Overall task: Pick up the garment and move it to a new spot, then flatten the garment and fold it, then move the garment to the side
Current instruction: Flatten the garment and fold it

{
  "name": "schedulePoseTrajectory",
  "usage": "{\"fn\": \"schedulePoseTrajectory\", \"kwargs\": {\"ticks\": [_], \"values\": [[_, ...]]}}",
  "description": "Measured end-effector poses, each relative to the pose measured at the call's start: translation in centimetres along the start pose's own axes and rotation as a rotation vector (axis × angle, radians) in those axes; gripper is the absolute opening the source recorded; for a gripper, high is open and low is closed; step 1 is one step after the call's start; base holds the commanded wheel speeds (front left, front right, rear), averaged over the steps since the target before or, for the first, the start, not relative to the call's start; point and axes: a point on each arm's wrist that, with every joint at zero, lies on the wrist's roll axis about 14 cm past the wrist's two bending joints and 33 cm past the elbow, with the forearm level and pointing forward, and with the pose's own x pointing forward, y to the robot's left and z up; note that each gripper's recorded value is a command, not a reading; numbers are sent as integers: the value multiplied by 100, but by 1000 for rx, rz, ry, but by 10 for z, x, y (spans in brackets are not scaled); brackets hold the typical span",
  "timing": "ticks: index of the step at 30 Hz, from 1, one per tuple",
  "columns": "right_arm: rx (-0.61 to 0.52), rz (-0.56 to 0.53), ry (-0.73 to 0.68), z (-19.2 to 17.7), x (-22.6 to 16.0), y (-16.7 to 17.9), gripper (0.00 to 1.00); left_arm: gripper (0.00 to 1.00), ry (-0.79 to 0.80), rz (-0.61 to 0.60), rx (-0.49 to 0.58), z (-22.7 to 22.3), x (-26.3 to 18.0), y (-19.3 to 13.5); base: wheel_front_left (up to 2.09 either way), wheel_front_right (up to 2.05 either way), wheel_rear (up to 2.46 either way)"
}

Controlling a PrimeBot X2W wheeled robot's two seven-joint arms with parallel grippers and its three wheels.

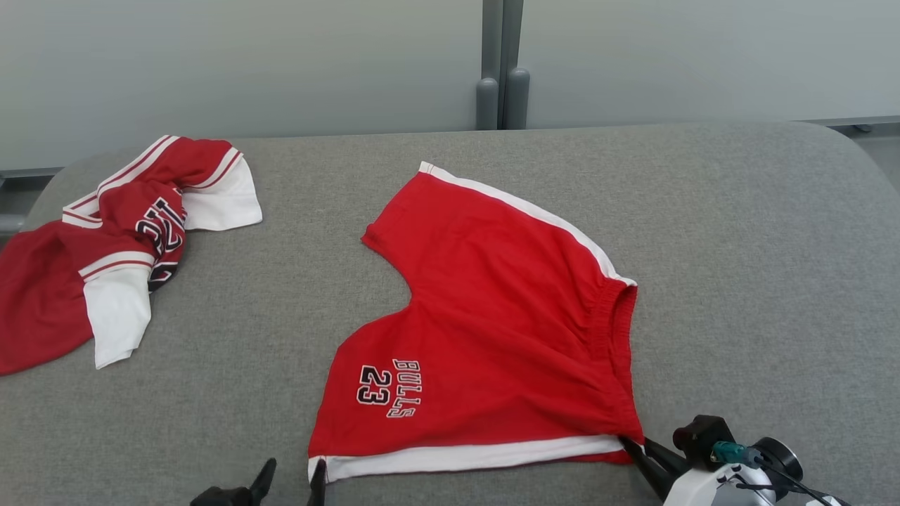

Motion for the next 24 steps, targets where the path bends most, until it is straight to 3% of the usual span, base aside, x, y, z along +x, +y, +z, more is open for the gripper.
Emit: {"fn": "schedulePoseTrajectory", "kwargs": {"ticks": [9,19,22,23,24], "values": [[-10,-26,-26,10,4,-12,0,100,189,-40,40,-44,-6,-2,0,0,0],[-8,-27,-14,7,6,-15,0,100,202,-90,41,-44,9,-15,0,0,0],[-4,-25,-10,5,5,-15,0,76,219,-102,44,-48,10,-17,0,0,0],[-3,-25,-11,5,5,-15,0,76,224,-104,45,-50,10,-18,0,0,0],[-2,-25,-11,5,6,-16,0,50,229,-108,45,-51,9,-19,0,0,0]]}}
